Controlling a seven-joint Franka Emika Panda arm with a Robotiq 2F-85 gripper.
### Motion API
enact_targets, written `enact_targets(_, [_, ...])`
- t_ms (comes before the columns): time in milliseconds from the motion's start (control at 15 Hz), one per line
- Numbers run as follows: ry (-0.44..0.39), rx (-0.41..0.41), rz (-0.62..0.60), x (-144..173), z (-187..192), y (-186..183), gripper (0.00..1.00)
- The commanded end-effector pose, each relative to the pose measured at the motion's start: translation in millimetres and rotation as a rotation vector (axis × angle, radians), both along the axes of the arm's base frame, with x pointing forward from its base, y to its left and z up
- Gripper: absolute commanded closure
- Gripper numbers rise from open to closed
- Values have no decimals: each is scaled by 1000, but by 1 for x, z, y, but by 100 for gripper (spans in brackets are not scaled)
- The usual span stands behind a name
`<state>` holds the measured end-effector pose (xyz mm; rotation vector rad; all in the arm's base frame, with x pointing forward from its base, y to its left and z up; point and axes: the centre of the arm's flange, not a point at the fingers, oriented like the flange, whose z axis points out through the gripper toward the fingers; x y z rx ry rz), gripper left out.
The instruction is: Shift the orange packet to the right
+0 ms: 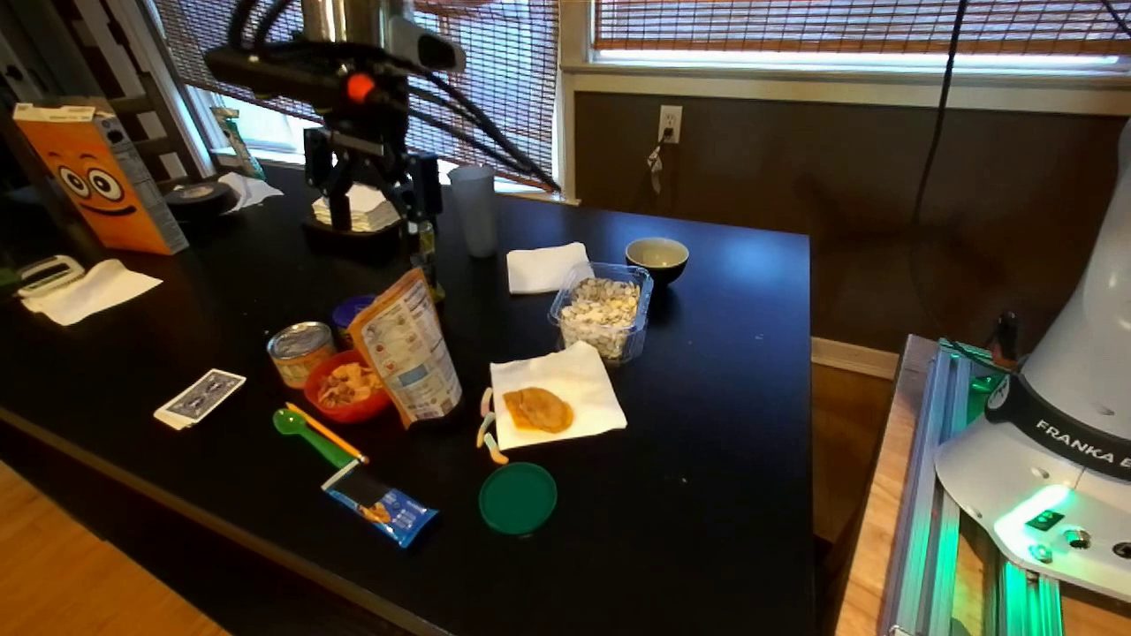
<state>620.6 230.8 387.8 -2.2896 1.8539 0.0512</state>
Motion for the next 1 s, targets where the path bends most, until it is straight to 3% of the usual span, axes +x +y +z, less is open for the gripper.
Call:
enact_targets(0, [-41,-61,-94,20,-29,8,0])
enact_targets(67, [-47,-90,-103,21,-37,7,0])
enact_targets(200, [-32,-136,-110,22,-50,4,15])
enact_targets(267, [-23,-158,-110,21,-56,3,34])
enact_targets(333, [-23,-171,-109,23,-62,2,41])
enact_targets(667, [-10,-179,-98,24,-77,3,77])
enact_targets(867, [19,-180,-111,24,-66,-1,97])
enact_targets(933, [29,-189,-119,23,-59,-4,100])
